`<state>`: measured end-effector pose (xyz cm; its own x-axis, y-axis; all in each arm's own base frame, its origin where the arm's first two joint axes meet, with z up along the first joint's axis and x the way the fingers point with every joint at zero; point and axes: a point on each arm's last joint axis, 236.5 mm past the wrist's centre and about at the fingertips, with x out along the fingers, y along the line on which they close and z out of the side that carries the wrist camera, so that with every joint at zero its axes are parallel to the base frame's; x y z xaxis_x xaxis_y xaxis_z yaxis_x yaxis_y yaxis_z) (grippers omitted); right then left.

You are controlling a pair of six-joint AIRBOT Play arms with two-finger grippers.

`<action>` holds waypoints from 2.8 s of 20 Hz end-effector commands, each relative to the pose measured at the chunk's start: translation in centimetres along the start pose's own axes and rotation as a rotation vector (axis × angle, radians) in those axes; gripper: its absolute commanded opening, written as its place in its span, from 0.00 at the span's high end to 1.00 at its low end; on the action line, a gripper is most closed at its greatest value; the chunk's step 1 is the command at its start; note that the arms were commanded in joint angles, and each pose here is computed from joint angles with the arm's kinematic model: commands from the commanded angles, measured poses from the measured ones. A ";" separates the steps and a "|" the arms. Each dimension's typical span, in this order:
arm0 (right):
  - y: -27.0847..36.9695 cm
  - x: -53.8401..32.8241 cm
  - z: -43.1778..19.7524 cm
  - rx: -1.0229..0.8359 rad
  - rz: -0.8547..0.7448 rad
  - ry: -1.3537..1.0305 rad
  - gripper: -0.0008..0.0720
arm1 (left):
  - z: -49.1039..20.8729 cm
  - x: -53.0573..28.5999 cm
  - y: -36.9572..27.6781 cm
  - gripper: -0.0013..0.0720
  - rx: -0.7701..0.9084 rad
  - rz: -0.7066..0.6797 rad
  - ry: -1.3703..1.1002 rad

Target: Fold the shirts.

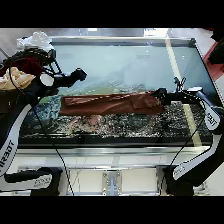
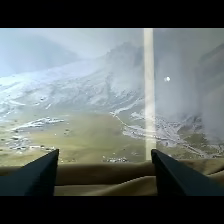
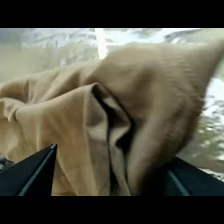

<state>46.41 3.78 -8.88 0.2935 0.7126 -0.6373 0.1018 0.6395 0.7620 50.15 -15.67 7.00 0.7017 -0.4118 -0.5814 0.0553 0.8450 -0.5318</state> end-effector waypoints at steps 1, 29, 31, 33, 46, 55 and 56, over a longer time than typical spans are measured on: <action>3.2 -0.1 1.0 -0.005 0.057 0.006 0.37 | -0.3 0.1 -0.7 0.34 0.009 -0.010 0.006; 24.0 -3.9 -3.0 -0.449 -0.064 0.085 0.95 | -12.6 10.1 -10.3 0.96 0.475 0.003 0.424; 25.3 -2.7 -3.6 -0.455 -0.053 0.085 0.96 | -5.4 6.5 -8.3 0.96 0.566 0.114 0.311; 27.5 -0.9 -4.4 -0.469 -0.029 0.070 0.95 | 1.5 2.0 -6.2 0.96 0.594 0.226 0.174; 45.7 13.2 -12.9 -0.490 0.300 -0.173 0.54 | 11.9 -10.6 4.4 0.96 0.422 0.481 0.025; 32.4 12.1 -6.3 -0.492 -0.054 -0.078 0.51 | 11.8 -10.6 4.5 0.96 0.437 0.484 0.032; 28.7 10.7 -4.9 -0.427 -0.142 -0.046 0.45 | 11.8 -10.6 4.5 0.96 0.437 0.484 0.031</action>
<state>46.77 38.73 10.04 0.3973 0.7406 -0.5418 -0.3640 0.6692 0.6478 51.39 -3.57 18.06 0.6998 0.0443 -0.7130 0.0267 0.9958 0.0881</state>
